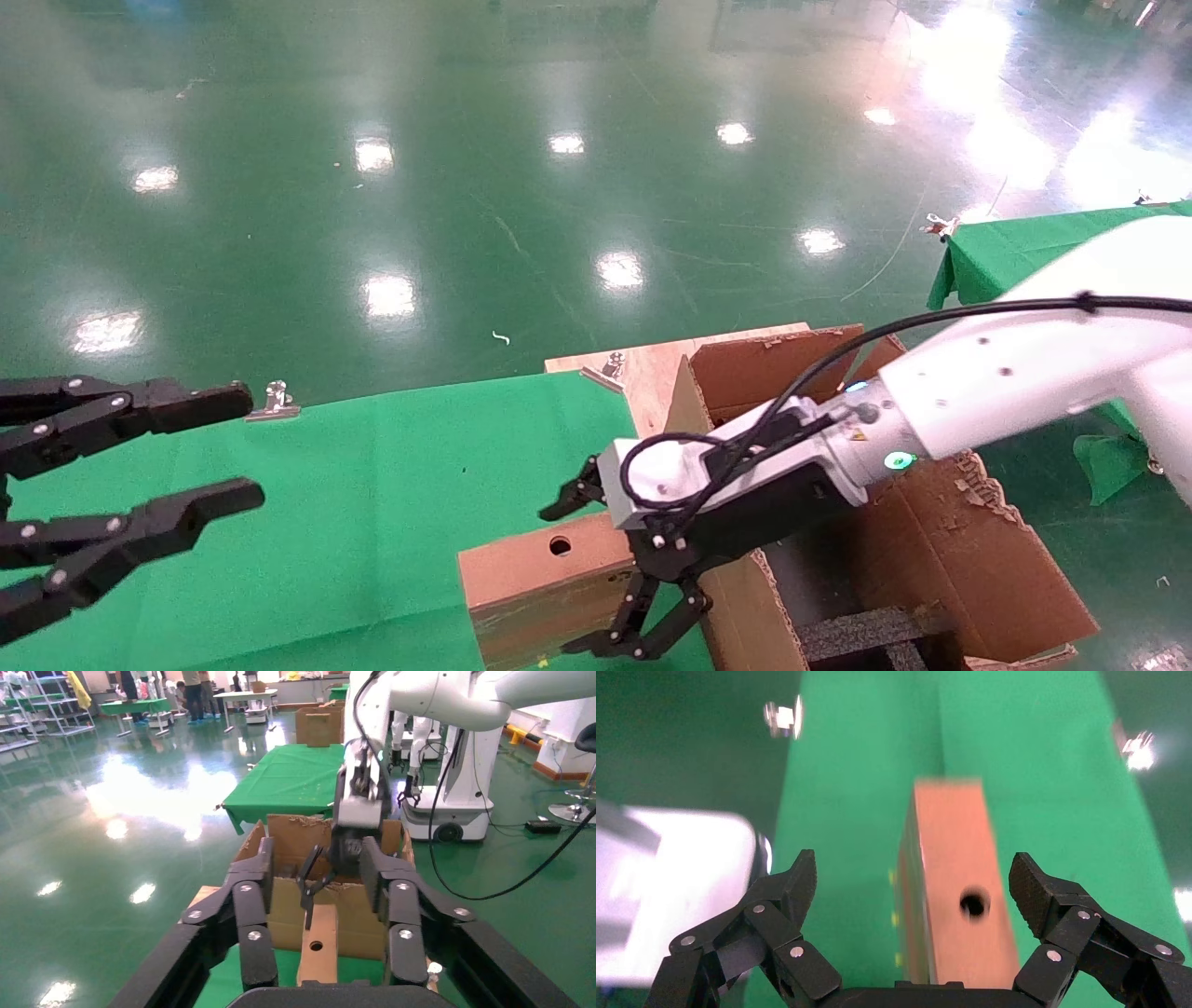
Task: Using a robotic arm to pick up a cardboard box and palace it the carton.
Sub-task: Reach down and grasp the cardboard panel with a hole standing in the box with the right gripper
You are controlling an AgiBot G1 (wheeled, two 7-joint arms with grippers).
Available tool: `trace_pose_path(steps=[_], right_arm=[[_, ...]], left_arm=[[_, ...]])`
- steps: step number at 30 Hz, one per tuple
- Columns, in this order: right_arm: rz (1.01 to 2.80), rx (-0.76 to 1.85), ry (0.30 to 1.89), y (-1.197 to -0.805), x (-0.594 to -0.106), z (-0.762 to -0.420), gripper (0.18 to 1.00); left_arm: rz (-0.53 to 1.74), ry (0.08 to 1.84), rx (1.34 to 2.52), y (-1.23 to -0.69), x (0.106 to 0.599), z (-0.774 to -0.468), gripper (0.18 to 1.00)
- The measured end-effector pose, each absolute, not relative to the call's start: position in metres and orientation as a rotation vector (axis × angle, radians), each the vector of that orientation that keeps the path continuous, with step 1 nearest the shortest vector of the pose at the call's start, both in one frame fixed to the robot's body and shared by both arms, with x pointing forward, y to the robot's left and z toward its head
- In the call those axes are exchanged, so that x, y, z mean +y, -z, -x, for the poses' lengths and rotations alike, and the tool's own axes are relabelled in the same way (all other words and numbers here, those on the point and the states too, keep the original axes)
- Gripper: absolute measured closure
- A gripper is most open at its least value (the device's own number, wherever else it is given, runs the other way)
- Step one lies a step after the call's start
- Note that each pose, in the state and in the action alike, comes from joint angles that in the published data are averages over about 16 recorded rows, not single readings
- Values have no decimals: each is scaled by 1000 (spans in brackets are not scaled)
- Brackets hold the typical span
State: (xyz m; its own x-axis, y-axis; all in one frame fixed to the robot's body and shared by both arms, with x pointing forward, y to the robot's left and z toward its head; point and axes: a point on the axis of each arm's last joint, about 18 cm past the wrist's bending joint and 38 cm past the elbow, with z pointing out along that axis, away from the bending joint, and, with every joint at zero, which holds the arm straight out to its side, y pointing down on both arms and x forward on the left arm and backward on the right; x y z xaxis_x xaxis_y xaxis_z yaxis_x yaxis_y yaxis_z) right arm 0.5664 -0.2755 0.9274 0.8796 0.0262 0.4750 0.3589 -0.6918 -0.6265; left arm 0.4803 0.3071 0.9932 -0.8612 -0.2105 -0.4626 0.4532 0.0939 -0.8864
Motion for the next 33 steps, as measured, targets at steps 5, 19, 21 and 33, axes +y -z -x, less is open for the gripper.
trace_pose_path(steps=[5,19,21,33], right_arm=[[2401,-338,580,-921,-272,-584,178],[2495,-465,649,-945,-265,-604,178],[2487,-464,657,-950,-265,-605,178],[2468,-437,657,-957,-264,-612,178]], left_arm=[[-237,1819,1898,-993,307,-480,704],[-237,1819,1898,-993,307,-480,942],[-237,1819,1898,-993,307,-480,955],[-237,1819,1898,-993,307,-480,993]])
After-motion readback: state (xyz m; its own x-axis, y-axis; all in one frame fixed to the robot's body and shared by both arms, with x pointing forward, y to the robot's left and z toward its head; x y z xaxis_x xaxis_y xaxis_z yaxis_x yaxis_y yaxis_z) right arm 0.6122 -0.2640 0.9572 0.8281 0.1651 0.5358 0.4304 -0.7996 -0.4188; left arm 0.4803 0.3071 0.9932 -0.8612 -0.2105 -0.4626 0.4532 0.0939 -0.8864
